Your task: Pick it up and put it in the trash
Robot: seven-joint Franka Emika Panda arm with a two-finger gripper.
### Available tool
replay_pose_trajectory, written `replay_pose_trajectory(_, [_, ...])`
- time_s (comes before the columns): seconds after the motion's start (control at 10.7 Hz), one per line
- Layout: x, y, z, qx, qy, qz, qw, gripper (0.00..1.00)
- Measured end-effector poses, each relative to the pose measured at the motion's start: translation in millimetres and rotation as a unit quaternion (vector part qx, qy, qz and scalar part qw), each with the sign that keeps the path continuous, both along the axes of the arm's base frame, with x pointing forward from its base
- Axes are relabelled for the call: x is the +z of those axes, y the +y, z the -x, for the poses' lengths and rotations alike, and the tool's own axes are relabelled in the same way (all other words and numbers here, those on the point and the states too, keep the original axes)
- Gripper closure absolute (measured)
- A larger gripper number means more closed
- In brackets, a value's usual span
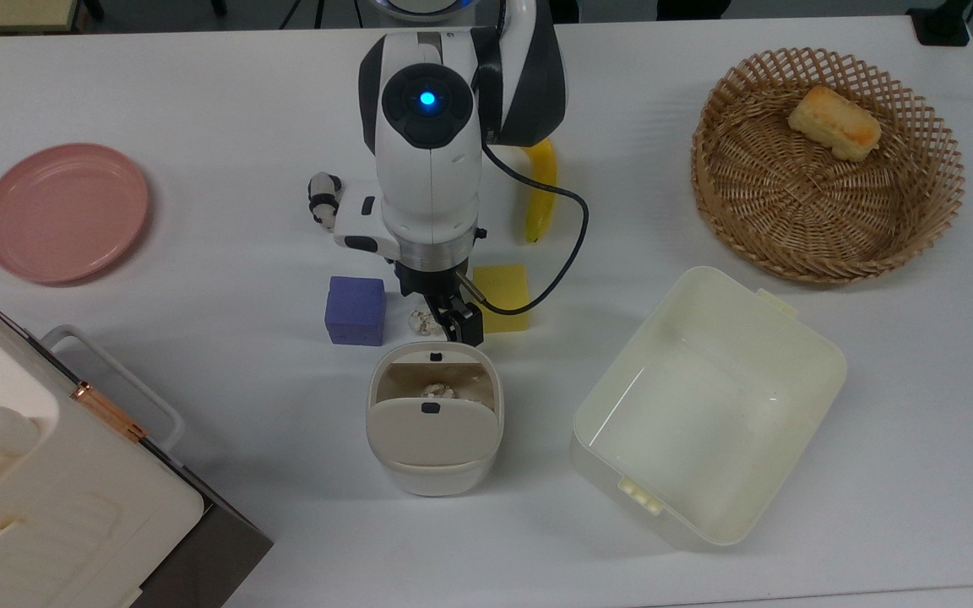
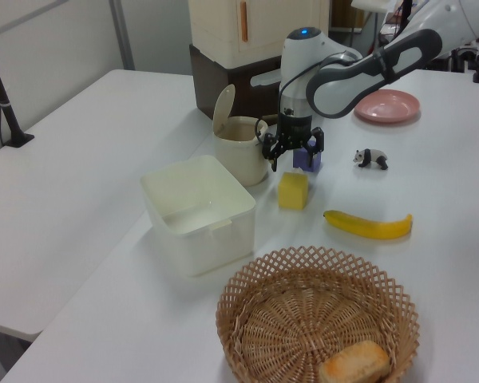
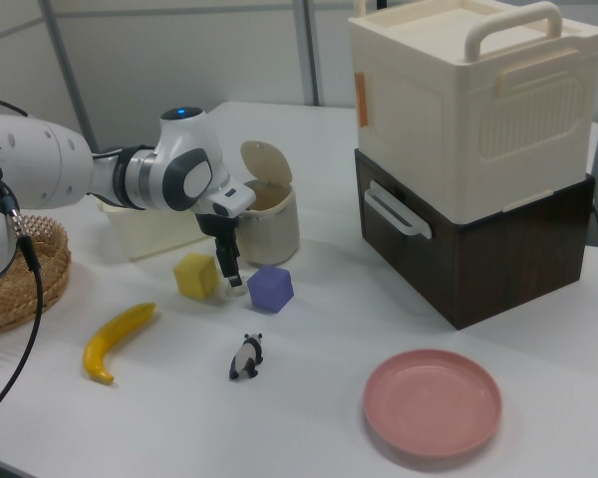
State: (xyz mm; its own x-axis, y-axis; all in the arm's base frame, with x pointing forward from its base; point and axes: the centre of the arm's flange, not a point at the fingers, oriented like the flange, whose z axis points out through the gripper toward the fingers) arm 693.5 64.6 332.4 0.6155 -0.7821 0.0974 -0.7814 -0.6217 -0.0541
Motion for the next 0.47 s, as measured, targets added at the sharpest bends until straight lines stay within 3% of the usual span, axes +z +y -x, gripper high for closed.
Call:
replay_pose_trajectory(0.28, [-4.3, 0.4, -0.8, 0.001, -0.001, 0.003, 1.0, 0.08])
replay_pose_trajectory(0.37, [-7.1, 0.1, -0.8, 0.003, 0.001, 0.005, 1.0, 0.15])
replay_pose_trajectory(0.47, [-11.6, -0.2, -0.5, 0.003, 0.004, 0.008, 1.0, 0.28])
